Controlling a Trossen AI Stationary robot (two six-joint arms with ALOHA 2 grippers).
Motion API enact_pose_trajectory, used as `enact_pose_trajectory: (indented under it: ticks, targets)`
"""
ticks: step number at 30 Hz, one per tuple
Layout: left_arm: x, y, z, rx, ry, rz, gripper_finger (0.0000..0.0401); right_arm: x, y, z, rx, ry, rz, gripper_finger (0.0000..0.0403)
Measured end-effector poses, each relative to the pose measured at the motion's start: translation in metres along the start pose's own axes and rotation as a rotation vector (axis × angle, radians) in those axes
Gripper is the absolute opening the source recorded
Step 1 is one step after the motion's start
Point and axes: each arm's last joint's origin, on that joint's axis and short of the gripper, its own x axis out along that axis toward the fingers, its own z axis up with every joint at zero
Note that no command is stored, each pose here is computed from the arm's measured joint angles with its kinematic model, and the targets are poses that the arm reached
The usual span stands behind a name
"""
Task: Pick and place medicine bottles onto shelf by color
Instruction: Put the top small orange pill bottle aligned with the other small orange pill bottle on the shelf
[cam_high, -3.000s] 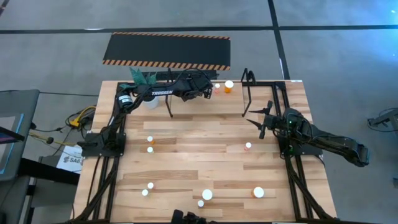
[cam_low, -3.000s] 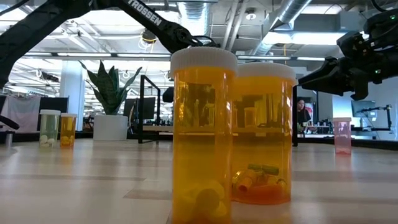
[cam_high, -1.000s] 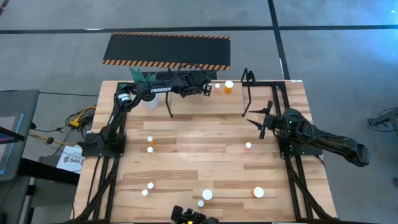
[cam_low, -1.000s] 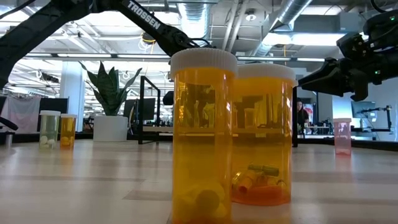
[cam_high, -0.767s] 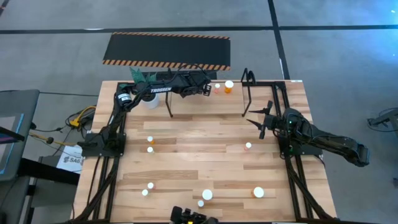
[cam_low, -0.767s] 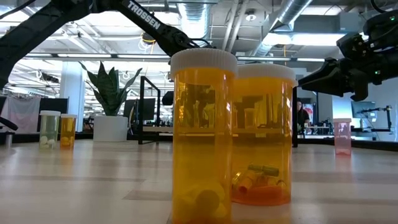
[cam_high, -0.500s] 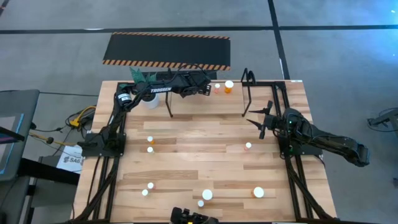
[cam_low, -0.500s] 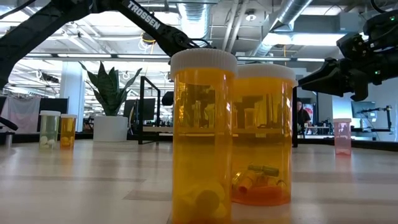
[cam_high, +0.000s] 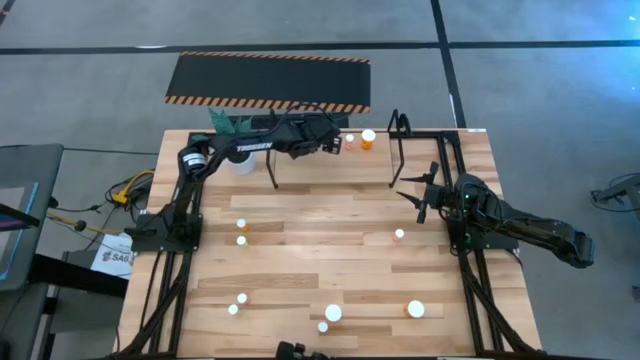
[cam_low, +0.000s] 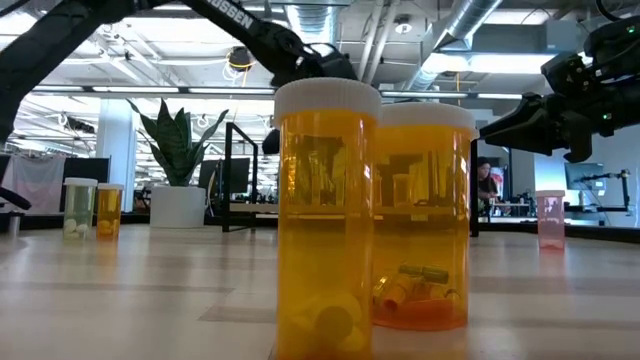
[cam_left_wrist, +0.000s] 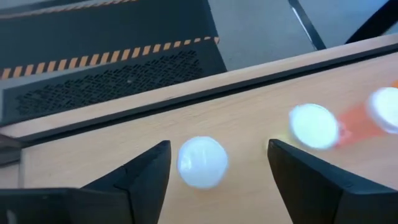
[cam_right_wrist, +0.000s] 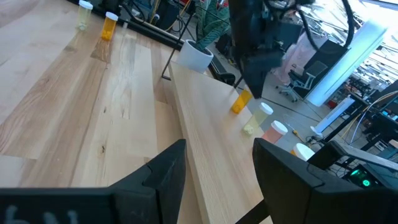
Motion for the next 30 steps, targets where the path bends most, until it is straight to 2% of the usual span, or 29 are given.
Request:
enact_pose_trajectory:
  ticks: [7,13,17,21,25,30]
  targets:
    - [-0.045,-0.003,0.0,0.046,-0.016,-0.01,0.0257,0.0,0.0,0.0,0.0,0.0,0.0,0.0207]
    - [-0.105,-0.006,-0.008,0.06,-0.001,-0.081,0.0257,0.0,0.0,0.0,0.0,0.0,0.0,0.0207]
    - [-0.154,-0.004,-0.023,0.056,0.082,-0.149,0.0257,0.0,0.0,0.0,0.0,0.0,0.0,0.0207]
    - [-0.192,0.004,-0.043,0.013,0.202,-0.16,0.0257,0.0,0.0,0.0,0.0,0.001,0.001,0.0207]
    - [-0.219,0.012,-0.067,-0.093,0.334,-0.095,0.0257,0.0,0.0,0.0,0.0,0.001,0.001,0.0207]
    - [-0.243,0.022,-0.093,-0.255,0.436,0.064,0.0257,0.0,0.0,0.0,0.0,0.001,0.0,0.0207]
